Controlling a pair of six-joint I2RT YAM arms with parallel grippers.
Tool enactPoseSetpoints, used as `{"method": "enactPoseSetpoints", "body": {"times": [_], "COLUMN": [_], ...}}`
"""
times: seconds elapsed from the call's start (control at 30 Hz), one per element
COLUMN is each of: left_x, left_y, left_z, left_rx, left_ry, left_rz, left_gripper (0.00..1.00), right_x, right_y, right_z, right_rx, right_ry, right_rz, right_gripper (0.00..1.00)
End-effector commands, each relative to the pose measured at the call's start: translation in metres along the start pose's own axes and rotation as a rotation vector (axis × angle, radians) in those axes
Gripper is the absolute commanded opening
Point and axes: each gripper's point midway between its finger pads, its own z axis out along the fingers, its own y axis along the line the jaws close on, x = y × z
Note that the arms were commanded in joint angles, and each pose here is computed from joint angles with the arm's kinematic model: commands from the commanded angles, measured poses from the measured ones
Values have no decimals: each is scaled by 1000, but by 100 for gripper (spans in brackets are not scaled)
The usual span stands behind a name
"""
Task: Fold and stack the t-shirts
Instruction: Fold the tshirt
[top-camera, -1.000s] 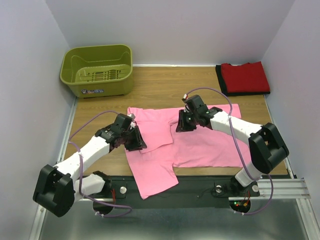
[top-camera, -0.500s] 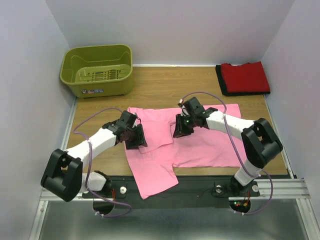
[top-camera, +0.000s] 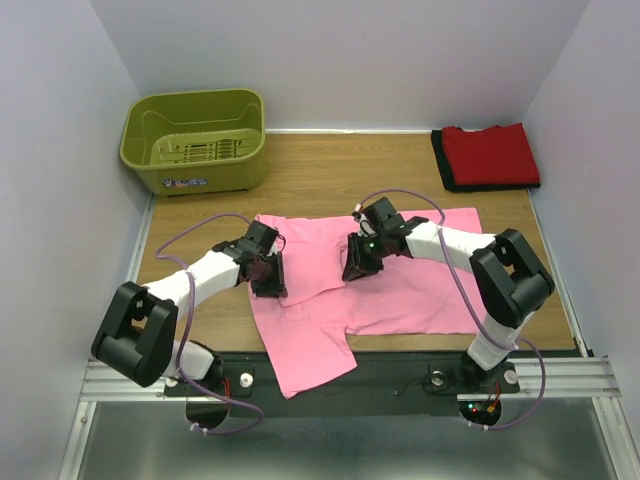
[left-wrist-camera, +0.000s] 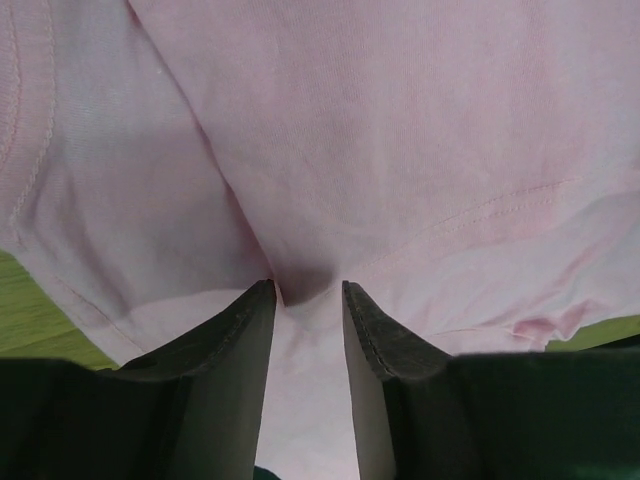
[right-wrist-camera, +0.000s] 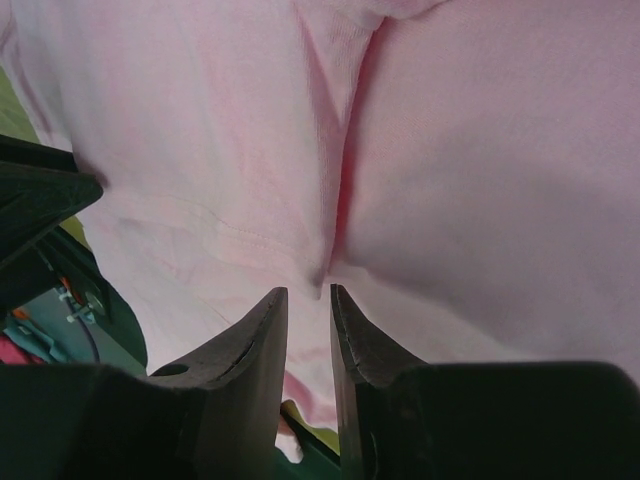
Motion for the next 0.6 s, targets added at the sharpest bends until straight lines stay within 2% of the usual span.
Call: {"method": "enactPoseSetpoints", "body": {"times": [0.0,0.27,0.4,0.43,0.47,0.5,0.57], "left_x": [4,6,7,7,7,7,7], "left_y": [1,8,10,11,11,11,12], "left_z": [2,2,1,0,-1,-1,-3], "left_rx": [15,-8,-21,-21,-24,-24,-27], "left_ry": [10,9,6,6,4,6,7], "left_rz": [28,38,40,42,42,43,47], "left_gripper": [34,1,0,0,0,0,0], "right_x": [1,8,6,4,2,1,-2], "right_y": [4,-1,4,5,7,9,14], "right_z": [8,19,16,13,11,9,1], "right_rx": [-37,-47,-56,-56,-58,-60,-69], "right_ry": [14,56,46,37,27,21,-4], "right_rz": [10,29,19,16,16,12,4], "right_gripper": [29,29,24,21,11,5,1]}}
